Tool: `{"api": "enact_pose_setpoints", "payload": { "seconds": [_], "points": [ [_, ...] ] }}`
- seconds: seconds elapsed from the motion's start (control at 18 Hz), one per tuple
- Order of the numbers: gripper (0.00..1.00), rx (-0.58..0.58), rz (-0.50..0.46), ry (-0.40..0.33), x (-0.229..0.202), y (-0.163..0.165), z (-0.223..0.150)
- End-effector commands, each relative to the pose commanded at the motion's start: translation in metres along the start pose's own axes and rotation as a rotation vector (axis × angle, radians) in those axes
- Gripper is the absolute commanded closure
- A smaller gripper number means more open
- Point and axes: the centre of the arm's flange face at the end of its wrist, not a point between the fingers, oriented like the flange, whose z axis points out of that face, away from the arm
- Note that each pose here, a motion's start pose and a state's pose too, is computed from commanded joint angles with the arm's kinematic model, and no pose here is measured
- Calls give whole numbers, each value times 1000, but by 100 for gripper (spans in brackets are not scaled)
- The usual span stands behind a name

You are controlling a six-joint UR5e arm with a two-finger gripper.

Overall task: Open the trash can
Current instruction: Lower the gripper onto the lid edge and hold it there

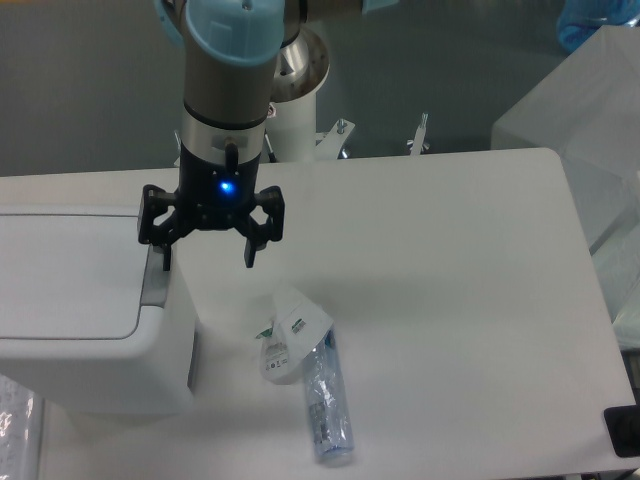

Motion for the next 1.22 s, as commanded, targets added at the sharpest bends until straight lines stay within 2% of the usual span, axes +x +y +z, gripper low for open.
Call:
{"api": "enact_pose_setpoints", "payload": {
  "seconds": [1.22],
  "points": [
    [0, 0, -14, -1, 2, -6, 12]
  ]
}}
